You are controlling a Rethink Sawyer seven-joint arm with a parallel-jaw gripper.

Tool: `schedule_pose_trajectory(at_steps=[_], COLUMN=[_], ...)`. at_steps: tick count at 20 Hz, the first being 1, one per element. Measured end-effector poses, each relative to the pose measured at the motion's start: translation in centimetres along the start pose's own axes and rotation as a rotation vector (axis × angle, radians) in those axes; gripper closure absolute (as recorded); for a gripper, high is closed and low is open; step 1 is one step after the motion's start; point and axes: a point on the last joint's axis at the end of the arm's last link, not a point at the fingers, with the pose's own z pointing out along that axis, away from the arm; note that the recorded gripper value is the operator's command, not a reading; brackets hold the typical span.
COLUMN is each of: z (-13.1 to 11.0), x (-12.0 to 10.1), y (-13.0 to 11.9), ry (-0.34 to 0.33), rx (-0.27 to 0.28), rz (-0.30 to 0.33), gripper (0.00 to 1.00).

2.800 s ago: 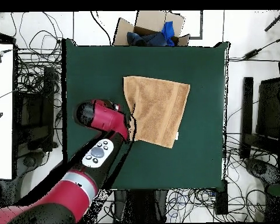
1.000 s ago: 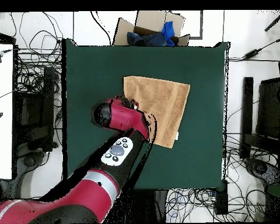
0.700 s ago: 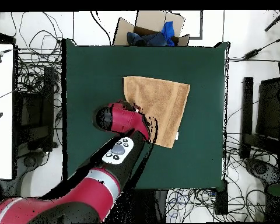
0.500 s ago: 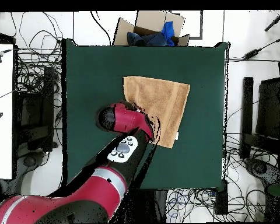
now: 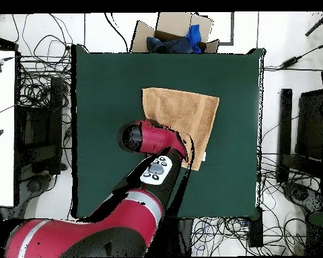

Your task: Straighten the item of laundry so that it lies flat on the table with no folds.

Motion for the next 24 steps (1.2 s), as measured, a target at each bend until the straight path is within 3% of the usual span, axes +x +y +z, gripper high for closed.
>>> schedule_pose_trajectory(at_steps=[24], z=[-1.4], x=[1.0], y=[2.1], ry=[0.031], rx=[-0.008], rz=[-0.037], gripper=[1.00])
